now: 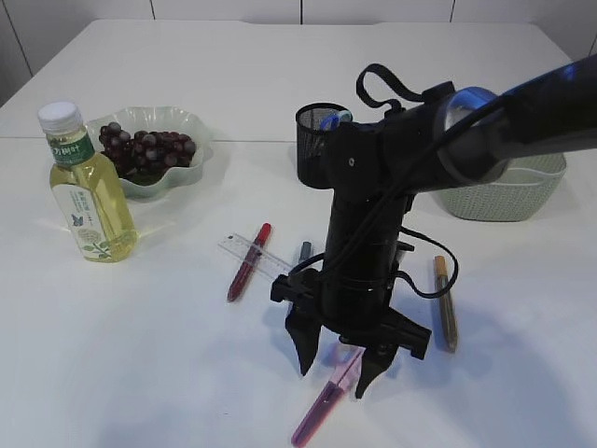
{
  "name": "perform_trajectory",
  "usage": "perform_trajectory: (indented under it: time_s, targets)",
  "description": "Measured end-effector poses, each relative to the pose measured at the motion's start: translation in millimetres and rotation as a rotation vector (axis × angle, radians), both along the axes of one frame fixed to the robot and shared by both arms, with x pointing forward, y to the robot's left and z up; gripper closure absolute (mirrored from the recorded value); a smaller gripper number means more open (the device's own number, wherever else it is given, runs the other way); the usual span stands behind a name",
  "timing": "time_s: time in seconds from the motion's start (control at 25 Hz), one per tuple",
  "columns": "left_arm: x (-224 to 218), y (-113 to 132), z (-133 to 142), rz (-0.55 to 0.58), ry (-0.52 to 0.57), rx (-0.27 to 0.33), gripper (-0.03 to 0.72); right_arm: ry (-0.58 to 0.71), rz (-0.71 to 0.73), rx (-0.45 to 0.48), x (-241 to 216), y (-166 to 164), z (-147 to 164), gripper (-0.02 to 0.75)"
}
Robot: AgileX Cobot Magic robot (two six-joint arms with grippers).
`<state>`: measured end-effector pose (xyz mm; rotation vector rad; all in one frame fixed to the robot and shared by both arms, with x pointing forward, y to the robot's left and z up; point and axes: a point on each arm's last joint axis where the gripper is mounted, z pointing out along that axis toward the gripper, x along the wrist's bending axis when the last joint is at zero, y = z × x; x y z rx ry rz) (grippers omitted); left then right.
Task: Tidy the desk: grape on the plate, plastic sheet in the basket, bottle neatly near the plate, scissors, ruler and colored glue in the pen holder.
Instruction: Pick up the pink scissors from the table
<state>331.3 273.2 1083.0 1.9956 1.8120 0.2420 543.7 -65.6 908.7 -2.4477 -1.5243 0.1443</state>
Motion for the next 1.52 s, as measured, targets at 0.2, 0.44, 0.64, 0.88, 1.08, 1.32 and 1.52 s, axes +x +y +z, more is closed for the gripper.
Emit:
perform_trajectory:
  time_s: [0.2,0.44,0.64,0.88,1.08,1.32,1.52]
  targets:
    - [0,0,0,0.000,0.000,0.000,0.371,0.000,-0.002,-0.002,1,0,-3,0.227]
    - [0,0,0,0.000,0.000,0.000,0.371,-0.004,-0.004,-0.001,2,1,-6,0.228]
    - [0,0,0,0.000,0.000,0.000,0.371,0.002,-0.005,-0.006,2,1,-10,0.251]
    - [0,0,0,0.000,0.000,0.000,0.371,-0.009,0.004,-0.019,3,0,-11,0.263]
    - [0,0,0,0.000,0.000,0.000,0.371,-0.022,0.018,-0.040,4,-2,-11,0.266]
    - [0,0,0,0.000,0.000,0.001,0.372,-0.036,0.031,-0.065,5,-5,-12,0.284]
    - [0,0,0,0.000,0.000,0.001,0.372,-0.066,0.061,-0.098,7,-8,-13,0.312]
